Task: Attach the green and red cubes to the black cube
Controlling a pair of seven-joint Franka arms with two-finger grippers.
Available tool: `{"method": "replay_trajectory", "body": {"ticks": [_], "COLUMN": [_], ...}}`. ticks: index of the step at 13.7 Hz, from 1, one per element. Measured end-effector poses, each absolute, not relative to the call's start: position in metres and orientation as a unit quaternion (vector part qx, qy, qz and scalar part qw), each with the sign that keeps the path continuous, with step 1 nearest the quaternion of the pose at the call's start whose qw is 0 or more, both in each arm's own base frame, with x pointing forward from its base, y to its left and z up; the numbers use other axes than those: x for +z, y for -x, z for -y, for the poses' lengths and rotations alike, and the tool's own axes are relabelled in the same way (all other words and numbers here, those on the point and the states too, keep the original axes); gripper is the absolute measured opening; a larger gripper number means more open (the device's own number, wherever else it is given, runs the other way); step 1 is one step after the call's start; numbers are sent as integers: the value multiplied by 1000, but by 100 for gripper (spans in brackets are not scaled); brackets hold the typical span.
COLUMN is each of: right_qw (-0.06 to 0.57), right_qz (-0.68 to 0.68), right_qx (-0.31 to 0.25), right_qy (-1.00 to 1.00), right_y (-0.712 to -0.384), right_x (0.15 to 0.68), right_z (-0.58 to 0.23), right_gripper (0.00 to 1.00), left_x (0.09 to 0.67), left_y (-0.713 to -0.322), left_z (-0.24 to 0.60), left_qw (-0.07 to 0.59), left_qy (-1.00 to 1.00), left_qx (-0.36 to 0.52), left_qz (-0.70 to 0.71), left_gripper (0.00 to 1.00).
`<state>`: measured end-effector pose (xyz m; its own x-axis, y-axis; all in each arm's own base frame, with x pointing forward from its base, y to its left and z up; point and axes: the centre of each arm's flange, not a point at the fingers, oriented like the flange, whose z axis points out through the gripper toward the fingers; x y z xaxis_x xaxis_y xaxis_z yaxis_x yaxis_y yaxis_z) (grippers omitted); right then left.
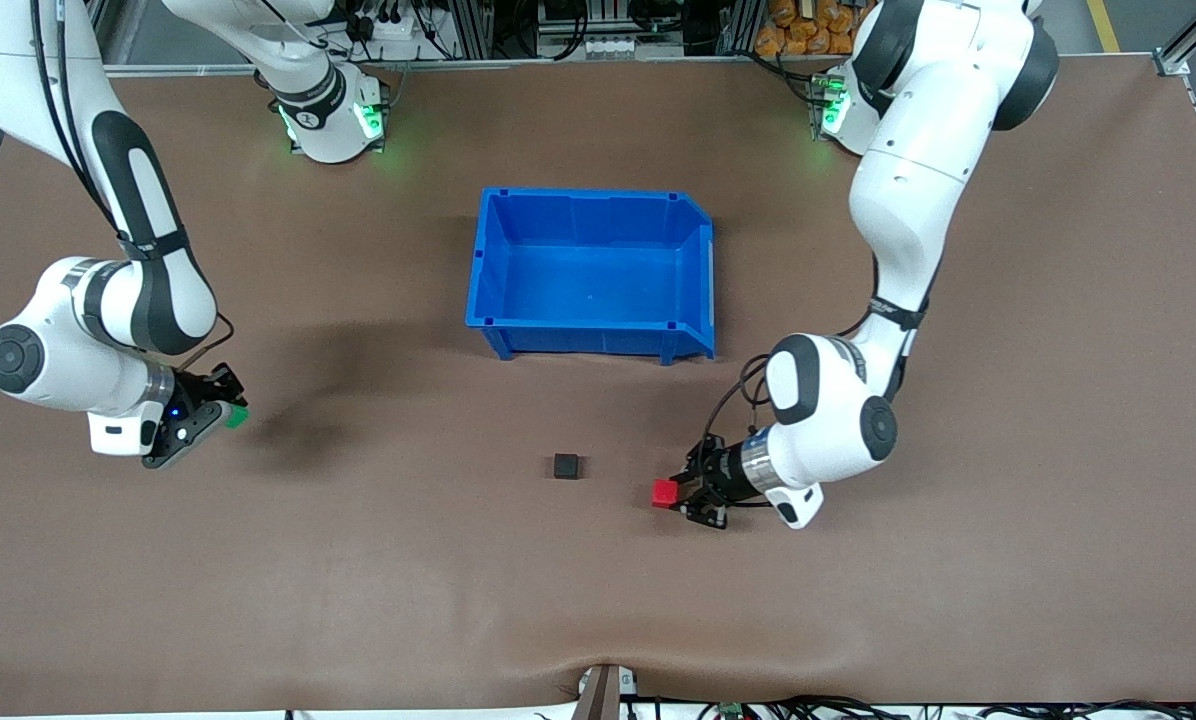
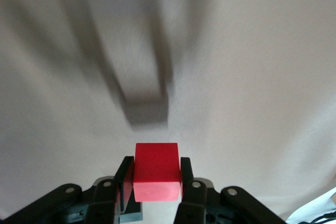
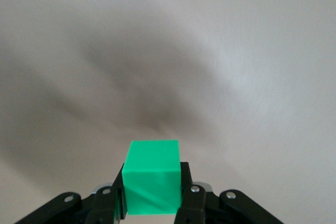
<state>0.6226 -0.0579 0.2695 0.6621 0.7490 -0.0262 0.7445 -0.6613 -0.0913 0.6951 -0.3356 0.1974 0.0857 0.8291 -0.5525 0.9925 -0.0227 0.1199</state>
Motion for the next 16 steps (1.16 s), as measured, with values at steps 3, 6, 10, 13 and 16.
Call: {"method": "replay_trajectory", "body": {"ticks": [3,6,10,13,16], "right_qw": [38,49,62,60,54], "right_qz": [527,577,623,654,678], "right_qx": [15,0,-12,-15,-23], "right_qy": [849,816,780,754,732], "right_y": [-643,-662,-681,-685,-689], "right_x": [286,278,252,236,218], "right_z": [22,-34,-118,-178,-228], "right_gripper": [40,40,40,40,40], "left_x": [199,193,180,174,169], "left_y": [-689,-674,-657,-653,-652], "left_z": [359,388,416,421,422], "left_qw": [251,256,255,257,257], "left_qy": [-684,-680,-677,-674,-674], "left_qx": [-167,-165,-163,-159,-157], "left_qz": [-665,-667,-671,-674,-675], "left_gripper": [40,40,40,40,40]}}
